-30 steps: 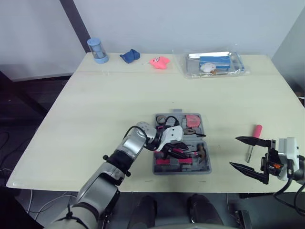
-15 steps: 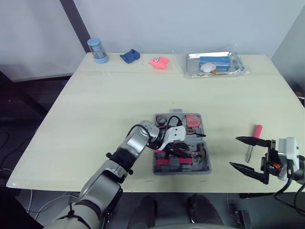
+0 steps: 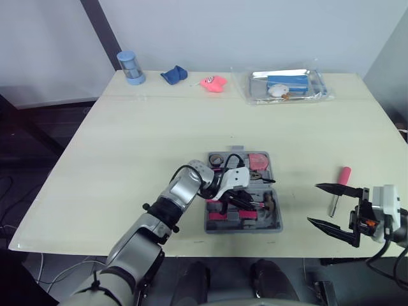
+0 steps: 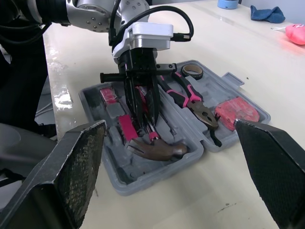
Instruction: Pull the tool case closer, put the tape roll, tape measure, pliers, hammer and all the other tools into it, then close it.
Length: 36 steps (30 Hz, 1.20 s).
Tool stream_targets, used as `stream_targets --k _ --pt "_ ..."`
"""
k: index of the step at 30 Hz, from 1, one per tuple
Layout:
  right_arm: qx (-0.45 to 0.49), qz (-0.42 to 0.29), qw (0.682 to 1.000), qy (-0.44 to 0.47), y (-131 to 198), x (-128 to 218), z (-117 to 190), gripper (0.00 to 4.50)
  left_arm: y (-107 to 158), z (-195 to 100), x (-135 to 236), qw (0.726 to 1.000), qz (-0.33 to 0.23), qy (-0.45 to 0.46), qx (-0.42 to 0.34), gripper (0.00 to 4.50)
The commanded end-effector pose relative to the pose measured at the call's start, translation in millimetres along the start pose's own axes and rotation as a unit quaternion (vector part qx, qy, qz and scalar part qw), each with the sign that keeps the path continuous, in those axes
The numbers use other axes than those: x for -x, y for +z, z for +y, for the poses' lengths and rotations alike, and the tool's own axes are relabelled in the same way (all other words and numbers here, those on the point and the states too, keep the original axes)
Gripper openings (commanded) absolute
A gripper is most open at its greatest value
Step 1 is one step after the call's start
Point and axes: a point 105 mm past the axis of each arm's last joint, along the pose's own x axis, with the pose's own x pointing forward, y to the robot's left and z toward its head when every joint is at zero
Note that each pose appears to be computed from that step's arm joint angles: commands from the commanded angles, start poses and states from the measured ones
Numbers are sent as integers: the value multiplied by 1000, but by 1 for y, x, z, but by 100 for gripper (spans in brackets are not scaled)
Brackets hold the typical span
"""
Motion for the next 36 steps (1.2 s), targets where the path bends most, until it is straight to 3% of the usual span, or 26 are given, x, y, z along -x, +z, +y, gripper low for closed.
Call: stream_targets --k 1,11,20,36 --pt "18 -10 1000 -9 8 3 -1 450 13 -3 -1 1000 12 0 -12 36" --pt "19 -10 1000 -10 8 2 -2 450 29 -5 0 999 32 22 -18 34" --pt "19 -10 1000 -12 8 3 -2 450 28 0 -2 996 63 50 -26 32" --pt "16 -11 1000 -14 7 2 1 450 41 12 -8 994 65 83 -39 31"
